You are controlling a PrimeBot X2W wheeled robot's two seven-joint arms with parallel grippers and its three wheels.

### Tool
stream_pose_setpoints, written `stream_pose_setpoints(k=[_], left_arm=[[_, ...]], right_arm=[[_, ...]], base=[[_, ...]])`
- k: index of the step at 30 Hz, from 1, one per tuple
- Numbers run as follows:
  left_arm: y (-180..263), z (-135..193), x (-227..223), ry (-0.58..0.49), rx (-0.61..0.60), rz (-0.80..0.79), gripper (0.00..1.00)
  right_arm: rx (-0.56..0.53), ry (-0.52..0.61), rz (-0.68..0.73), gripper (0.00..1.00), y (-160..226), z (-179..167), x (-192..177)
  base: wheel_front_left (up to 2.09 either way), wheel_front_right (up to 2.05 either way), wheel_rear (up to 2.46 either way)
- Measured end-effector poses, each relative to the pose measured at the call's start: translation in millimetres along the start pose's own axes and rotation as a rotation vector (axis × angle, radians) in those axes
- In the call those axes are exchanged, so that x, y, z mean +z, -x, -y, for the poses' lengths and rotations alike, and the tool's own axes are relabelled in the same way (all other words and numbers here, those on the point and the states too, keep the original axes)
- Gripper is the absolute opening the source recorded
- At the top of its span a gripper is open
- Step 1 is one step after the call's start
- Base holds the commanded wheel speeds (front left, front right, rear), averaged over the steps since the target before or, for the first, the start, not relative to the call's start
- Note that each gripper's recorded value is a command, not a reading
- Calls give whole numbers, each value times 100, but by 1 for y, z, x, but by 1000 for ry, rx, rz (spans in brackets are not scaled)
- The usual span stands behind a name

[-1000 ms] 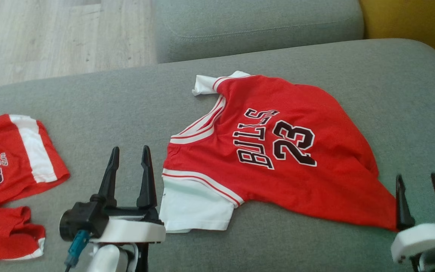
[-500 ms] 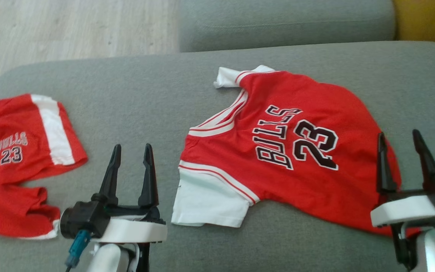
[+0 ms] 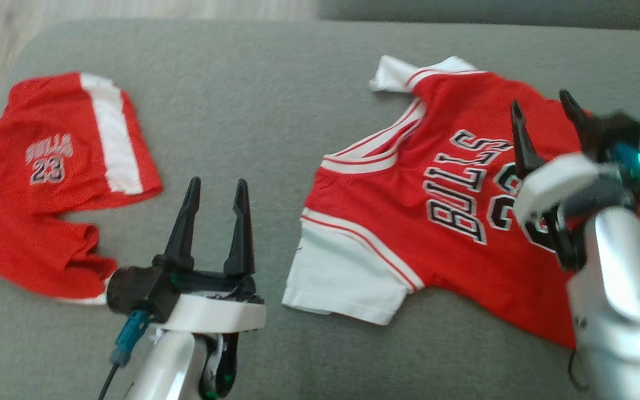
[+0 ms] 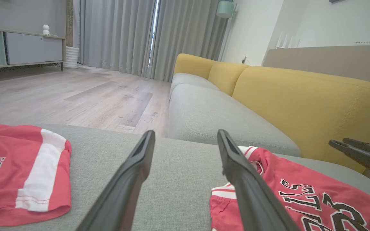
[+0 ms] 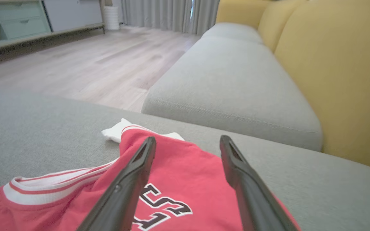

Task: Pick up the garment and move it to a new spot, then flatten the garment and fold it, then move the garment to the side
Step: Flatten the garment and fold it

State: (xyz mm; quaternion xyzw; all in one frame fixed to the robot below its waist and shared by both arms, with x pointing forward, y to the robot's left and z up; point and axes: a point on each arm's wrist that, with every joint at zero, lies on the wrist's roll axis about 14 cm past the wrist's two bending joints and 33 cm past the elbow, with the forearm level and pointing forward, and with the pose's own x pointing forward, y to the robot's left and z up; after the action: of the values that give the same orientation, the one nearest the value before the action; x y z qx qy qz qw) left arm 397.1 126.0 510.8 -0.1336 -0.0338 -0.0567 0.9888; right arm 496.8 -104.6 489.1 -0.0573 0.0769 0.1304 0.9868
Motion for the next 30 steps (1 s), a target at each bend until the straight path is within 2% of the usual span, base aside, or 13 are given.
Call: stream_pose_setpoints(k=[6,11,24,25,26,30], left_arm=[[0,-14,-5,1,45,-18,100],[2,-26,-7,-6,81,-31,100],[9,-48,-18,-9,162,-74,100],[10,-49,-18,-11,170,-74,100],[11,-51,-17,-13,177,-74,100],[11,-52,-19,-5,184,-78,100]], right_arm=[[123,-3,-190,100,-49,-31,-30],[243,62,-352,100,-68,-66,-63],[269,24,-543,100,-110,-81,-101],[273,24,-549,18,-112,-83,-101],[275,21,-551,0,-114,-85,-100],[284,-2,-485,0,-122,-91,-94]], base=[[0,0,0],[0,0,0],[0,0,0],[0,0,0],[0,0,0],[0,0,0]])
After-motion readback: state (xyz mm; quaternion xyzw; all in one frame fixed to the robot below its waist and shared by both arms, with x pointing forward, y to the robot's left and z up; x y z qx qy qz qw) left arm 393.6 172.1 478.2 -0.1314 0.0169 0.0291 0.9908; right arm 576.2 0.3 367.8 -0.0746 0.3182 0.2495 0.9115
